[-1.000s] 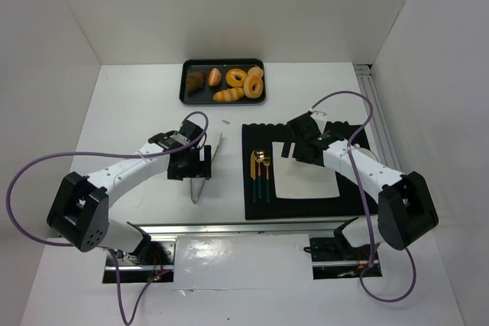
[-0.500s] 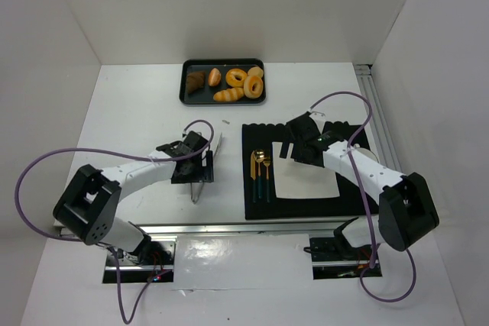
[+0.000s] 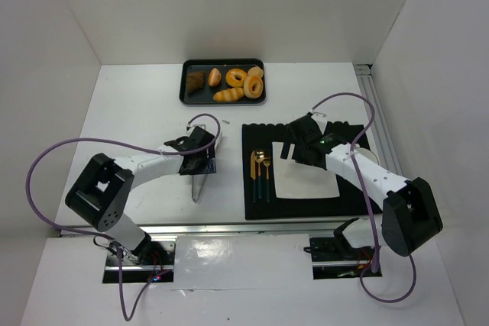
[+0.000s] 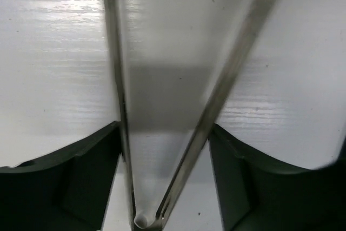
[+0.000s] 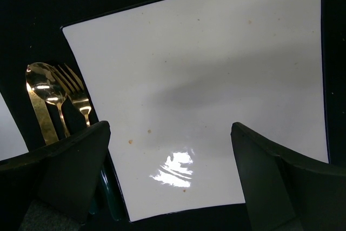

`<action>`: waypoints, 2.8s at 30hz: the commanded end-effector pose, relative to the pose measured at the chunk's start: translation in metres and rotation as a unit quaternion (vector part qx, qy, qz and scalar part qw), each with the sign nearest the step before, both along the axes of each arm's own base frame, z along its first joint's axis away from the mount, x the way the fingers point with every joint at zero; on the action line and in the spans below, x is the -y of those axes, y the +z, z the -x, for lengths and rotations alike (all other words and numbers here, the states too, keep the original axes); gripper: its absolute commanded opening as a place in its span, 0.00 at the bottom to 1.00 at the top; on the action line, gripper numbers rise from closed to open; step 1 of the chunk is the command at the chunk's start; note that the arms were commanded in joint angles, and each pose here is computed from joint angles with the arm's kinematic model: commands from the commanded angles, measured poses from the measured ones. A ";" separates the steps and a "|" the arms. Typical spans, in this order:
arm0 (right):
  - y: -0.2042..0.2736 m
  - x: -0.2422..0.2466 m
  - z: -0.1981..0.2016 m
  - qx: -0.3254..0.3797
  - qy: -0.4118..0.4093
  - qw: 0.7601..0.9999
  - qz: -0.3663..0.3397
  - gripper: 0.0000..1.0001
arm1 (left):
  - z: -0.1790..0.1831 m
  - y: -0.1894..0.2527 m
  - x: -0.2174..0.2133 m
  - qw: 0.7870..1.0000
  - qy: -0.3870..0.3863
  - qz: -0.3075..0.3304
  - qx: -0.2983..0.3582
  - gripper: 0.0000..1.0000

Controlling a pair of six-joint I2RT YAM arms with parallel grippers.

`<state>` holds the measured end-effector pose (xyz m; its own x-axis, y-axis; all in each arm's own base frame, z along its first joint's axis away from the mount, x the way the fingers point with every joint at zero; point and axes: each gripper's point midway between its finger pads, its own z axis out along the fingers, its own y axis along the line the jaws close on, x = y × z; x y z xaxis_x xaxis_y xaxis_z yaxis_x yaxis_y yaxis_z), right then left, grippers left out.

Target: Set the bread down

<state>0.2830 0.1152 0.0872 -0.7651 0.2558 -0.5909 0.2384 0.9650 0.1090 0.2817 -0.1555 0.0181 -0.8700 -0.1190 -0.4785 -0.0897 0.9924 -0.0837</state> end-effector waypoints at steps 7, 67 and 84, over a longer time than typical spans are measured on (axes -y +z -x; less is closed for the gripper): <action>0.025 -0.008 -0.017 0.053 -0.005 0.999 -0.010 1.00 | 0.006 0.040 -0.006 0.999 0.040 0.022 0.025 0.41; 0.031 -0.017 -0.046 0.050 0.016 0.999 0.005 1.00 | -0.282 0.130 -0.060 0.993 0.012 -0.052 0.109 0.70; 0.058 -0.014 -0.046 0.073 -0.001 0.997 -0.007 1.00 | -0.282 0.152 -0.060 0.991 0.021 -0.030 0.130 0.36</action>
